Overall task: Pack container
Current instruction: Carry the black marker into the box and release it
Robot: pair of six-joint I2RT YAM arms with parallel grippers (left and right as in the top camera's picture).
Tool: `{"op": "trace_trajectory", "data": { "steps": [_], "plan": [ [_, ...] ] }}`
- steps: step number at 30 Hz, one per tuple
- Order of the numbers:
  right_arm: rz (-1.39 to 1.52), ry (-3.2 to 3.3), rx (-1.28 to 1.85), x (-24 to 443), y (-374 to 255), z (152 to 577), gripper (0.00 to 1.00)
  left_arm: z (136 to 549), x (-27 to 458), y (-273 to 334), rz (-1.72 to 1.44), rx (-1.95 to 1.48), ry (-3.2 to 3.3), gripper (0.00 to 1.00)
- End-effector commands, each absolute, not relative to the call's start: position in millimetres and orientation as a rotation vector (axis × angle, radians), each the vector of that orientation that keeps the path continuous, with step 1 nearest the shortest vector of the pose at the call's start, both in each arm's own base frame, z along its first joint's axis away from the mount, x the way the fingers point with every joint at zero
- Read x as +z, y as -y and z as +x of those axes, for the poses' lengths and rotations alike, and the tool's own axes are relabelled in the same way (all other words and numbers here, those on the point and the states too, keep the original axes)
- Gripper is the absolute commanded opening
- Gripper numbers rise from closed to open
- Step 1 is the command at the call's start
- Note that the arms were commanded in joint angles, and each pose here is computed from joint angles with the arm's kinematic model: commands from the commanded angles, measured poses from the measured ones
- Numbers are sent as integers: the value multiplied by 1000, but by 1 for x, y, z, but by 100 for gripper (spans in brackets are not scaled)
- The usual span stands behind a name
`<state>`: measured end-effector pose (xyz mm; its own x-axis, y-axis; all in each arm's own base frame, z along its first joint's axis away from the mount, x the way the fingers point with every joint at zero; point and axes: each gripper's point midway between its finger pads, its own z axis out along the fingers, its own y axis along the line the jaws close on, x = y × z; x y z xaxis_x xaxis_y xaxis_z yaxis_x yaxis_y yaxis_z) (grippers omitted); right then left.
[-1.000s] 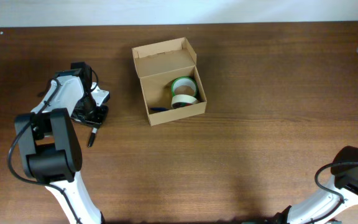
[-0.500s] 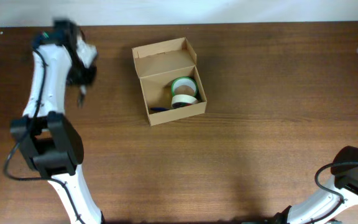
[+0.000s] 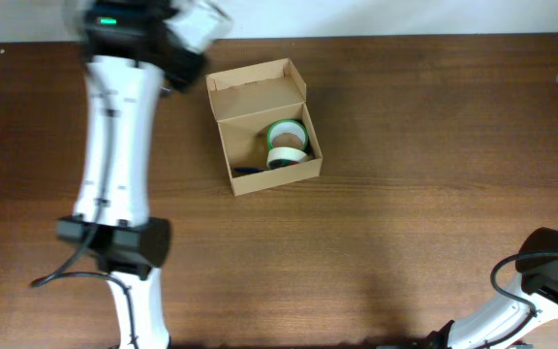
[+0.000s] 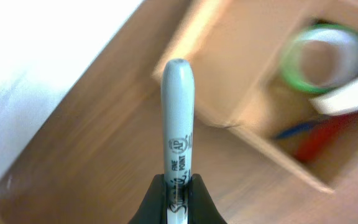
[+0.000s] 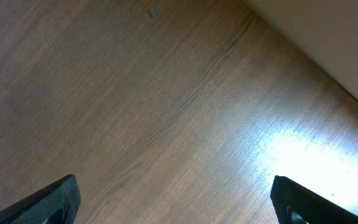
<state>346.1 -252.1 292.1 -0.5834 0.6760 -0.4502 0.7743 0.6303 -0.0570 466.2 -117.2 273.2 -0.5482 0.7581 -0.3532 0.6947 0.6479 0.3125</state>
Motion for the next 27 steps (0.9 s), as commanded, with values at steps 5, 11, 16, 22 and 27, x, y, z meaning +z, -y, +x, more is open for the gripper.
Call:
{"op": "trace_trajectory", "data": {
  "steps": [5, 11, 16, 22, 27],
  "plan": [
    [1154, -2476, -366, 289, 254, 345, 99, 437, 208, 209, 1552, 173, -2370, 2],
    [1154, -2476, -366, 289, 254, 345, 99, 421, 152, 224, 1689, 151, -2443, 2],
    [1154, -2476, -366, 289, 254, 345, 99, 405, 117, 224, 1754, 84, -2513, 1],
    [1154, -2476, -366, 289, 254, 345, 99, 399, 101, 224, 1781, 77, -2532, 1],
    [1154, -2476, -366, 289, 254, 345, 99, 397, 94, 226, 1791, 54, -2546, 2]
  ]
}}
